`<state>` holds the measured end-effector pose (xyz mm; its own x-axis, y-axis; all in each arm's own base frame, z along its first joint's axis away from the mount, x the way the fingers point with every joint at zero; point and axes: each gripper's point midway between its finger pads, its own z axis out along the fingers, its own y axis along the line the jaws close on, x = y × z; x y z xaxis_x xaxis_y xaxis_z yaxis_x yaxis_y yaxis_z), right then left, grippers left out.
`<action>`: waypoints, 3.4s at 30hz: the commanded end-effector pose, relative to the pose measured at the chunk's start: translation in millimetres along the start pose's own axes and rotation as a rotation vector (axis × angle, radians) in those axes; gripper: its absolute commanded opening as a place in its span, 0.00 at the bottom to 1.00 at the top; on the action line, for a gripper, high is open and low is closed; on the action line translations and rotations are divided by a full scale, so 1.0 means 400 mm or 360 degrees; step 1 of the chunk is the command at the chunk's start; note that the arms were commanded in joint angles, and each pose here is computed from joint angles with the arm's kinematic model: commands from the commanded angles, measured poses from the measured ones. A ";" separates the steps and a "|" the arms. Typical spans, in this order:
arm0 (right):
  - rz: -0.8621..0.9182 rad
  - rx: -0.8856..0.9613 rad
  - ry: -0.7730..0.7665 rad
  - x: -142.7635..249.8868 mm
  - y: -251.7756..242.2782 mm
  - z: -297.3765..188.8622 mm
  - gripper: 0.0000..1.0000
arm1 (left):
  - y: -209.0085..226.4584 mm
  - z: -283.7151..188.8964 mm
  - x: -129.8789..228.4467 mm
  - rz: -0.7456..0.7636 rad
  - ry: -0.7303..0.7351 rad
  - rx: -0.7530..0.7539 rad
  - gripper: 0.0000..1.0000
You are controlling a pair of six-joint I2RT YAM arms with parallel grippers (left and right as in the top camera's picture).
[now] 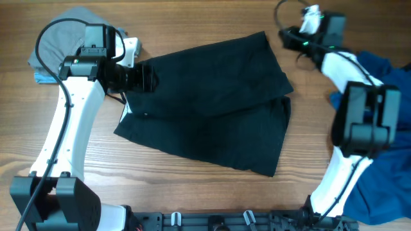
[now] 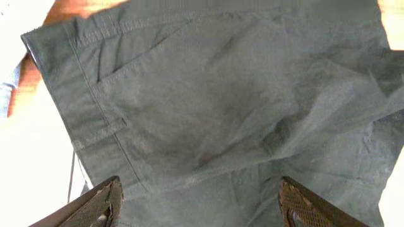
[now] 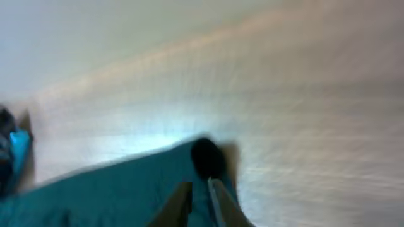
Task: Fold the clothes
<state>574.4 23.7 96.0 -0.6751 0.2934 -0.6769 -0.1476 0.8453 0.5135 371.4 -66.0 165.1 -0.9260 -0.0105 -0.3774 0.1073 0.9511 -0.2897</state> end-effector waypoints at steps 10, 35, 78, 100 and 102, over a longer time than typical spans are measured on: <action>-0.0292 0.0093 0.0148 0.175 0.030 0.199 0.83 | -0.016 -0.017 -0.015 0.0016 -0.0051 0.0046 0.80; -0.0308 -0.0328 -0.0184 -0.135 0.157 -0.121 0.04 | -0.034 -0.009 -0.028 0.0084 -0.0085 0.0013 0.84; 0.0732 0.0656 0.0815 0.514 0.013 -0.432 0.20 | 0.203 0.334 0.257 -0.0149 0.0789 -0.0359 0.04; 0.0773 0.0868 0.0523 0.332 -0.231 -0.426 0.28 | 0.076 0.268 0.125 -0.0281 0.0668 -0.0014 0.44; 0.0777 0.0779 0.0587 0.322 -0.189 -0.438 0.38 | 0.025 0.278 0.046 -0.0240 0.0495 0.0166 0.43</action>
<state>360.9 -101.0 39.9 -0.7015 0.6917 -0.1716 0.6399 0.7174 0.2757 357.6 -61.1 31.9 -0.9940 -0.0565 0.0936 -0.0787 0.9639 -0.2544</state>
